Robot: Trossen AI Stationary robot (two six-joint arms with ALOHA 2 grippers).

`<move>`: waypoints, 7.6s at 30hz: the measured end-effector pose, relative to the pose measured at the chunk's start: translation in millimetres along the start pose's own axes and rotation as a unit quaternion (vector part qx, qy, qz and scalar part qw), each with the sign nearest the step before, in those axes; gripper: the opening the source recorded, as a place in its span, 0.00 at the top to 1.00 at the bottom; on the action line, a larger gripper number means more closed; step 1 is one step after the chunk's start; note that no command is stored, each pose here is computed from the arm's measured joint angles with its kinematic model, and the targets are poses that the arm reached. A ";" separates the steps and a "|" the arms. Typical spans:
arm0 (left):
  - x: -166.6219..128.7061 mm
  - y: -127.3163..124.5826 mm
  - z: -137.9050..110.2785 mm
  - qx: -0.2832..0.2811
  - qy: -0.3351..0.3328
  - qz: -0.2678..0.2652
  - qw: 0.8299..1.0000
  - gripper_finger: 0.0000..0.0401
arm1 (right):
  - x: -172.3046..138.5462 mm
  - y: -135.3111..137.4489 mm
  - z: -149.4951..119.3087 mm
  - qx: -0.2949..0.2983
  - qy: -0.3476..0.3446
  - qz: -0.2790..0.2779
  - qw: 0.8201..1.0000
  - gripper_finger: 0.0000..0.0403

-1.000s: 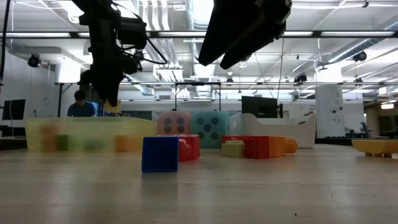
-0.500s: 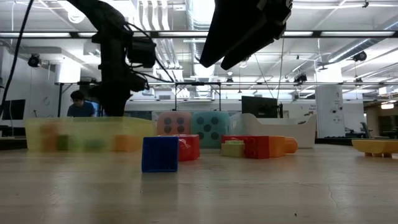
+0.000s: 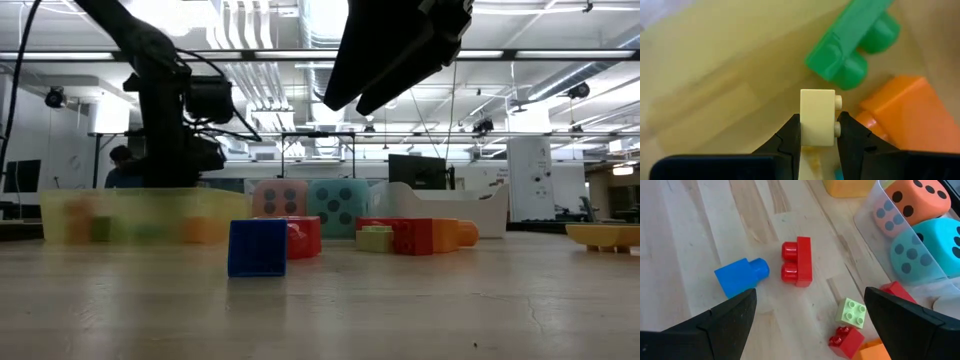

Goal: Pick & Place Toys
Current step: Put the yellow game piece into the yellow bin, then put the red game piece into the yellow bin

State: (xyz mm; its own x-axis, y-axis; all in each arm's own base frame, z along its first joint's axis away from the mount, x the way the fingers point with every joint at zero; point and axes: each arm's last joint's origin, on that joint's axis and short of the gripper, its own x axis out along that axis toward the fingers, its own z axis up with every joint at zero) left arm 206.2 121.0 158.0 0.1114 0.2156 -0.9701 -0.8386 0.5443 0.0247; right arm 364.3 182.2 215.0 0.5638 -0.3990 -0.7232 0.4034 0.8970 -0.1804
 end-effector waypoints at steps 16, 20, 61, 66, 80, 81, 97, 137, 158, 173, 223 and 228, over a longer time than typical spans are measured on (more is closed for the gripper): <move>5.5 0.7 -1.6 -0.023 -0.016 0.003 1.000 0.80 | 0.1 0.0 0.2 0.001 -0.001 0.000 1.000 0.09; 5.5 0.9 -2.1 -0.023 -0.014 0.004 1.000 0.65 | 0.1 0.0 0.2 0.001 -0.001 0.000 1.000 0.09; -81.2 -37.5 -36.1 0.130 -0.071 -0.086 0.985 0.22 | 0.3 -1.9 0.4 -0.023 -0.011 -0.020 0.999 0.09; -103.7 -81.0 -72.5 0.253 -0.134 -0.174 0.942 0.22 | -0.2 -8.4 -5.5 -0.030 0.013 -0.048 0.998 0.09; -90.6 -145.6 -114.8 0.381 -0.185 -0.217 0.880 0.22 | 1.6 -33.2 -36.5 -0.010 0.083 -0.117 0.990 0.09; -85.9 -149.0 -114.3 0.387 -0.181 -0.211 0.879 0.22 | 1.7 -35.8 -39.9 -0.006 0.086 -0.116 0.990 0.09; -48.7 -205.7 -94.5 0.506 -0.159 -0.192 0.826 0.22 | -17.4 -72.3 -59.9 0.071 -0.037 0.051 0.995 0.09; 14.1 -213.0 -78.4 0.587 -0.092 -0.212 0.776 0.27 | -26.6 -80.2 -60.0 0.078 -0.083 0.101 0.988 0.09; 9.3 -211.0 -79.0 0.580 -0.081 -0.221 0.779 0.62 | -26.3 -80.2 -60.4 0.076 -0.082 0.101 0.989 0.09; -87.0 -167.9 -72.0 0.479 -0.118 -0.246 0.834 0.62 | -25.9 -80.0 -60.7 0.075 -0.081 0.101 0.989 0.09; -2.7 32.3 -27.4 -0.138 0.054 0.066 0.987 0.62 | -26.8 -78.4 -58.2 0.086 -0.091 0.111 0.986 0.09; 9.4 30.8 -24.8 -0.132 0.062 0.093 0.985 0.62 | -27.1 -77.7 -57.9 0.087 -0.087 0.121 0.985 0.09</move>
State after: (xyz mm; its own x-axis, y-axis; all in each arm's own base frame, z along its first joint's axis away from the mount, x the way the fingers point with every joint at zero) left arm 168.2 119.7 143.6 -0.1089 0.1820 -0.9772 -0.9499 0.2706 0.1563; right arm 275.9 134.3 210.0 0.7676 -0.2171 -0.6030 0.3504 0.9300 0.1112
